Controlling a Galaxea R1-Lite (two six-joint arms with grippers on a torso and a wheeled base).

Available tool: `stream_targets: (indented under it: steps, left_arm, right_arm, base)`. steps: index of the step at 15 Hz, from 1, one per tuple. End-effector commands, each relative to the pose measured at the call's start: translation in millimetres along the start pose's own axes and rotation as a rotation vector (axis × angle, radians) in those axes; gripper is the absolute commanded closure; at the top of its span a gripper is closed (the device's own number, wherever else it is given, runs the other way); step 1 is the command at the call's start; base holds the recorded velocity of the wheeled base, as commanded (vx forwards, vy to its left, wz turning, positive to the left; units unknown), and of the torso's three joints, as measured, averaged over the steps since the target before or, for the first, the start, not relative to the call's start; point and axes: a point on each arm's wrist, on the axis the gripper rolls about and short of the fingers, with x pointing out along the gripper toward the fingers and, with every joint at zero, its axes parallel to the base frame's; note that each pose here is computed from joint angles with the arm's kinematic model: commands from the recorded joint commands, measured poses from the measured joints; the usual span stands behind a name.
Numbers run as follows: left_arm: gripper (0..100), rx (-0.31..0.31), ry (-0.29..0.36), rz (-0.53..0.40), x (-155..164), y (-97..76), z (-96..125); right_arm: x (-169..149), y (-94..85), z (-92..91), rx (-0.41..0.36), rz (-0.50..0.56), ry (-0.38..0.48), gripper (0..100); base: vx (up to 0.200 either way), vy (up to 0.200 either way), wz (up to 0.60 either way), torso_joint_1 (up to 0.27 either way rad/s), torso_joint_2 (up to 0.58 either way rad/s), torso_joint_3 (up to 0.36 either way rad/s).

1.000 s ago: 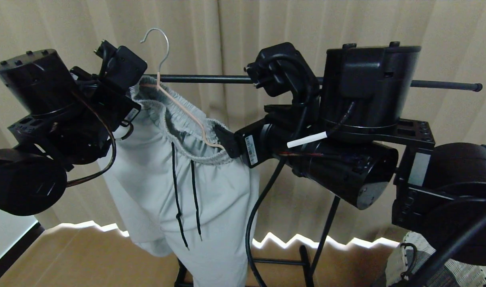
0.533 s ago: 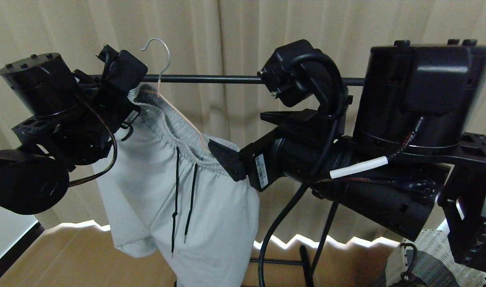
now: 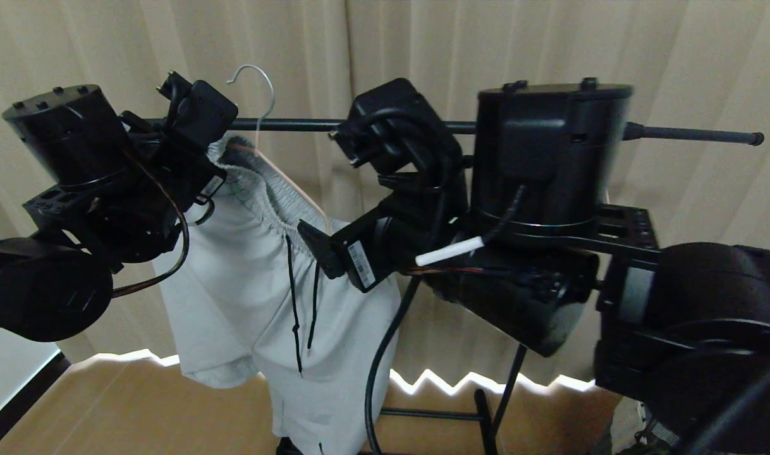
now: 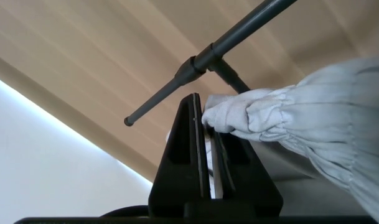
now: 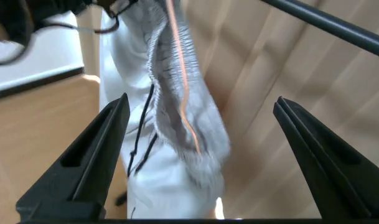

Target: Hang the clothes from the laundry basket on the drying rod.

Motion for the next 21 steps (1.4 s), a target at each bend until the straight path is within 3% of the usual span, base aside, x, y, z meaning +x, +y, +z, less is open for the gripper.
stream_targets:
  steps: [1,5,13,21]
  left_arm:
    - [100,-0.004,-0.006,0.0,-1,0.0,2]
    - [100,-0.005,-0.014,-0.007,-3,-1.5,4]
    - [100,-0.009,-0.018,-0.012,-5,-3.1,7]
    - [100,-0.005,-0.012,-0.013,-3,-4.6,5]
  right_arm:
    - [44,18.8,-21.5,-0.05,-0.041,0.049,0]
    - [66,25.6,-26.6,-0.092,-0.101,0.057,0]
    - [70,11.3,-26.9,-0.098,-0.192,0.066,0]
    - [63,3.2,-8.6,-0.072,-0.208,0.011,0]
  base:
    - [0.0,0.0,0.0,0.0,0.0,0.0]
    - [0.0,0.0,0.0,0.0,0.0,0.0]
    - [0.0,0.0,0.0,0.0,0.0,0.0]
    - [0.0,0.0,0.0,0.0,0.0,0.0]
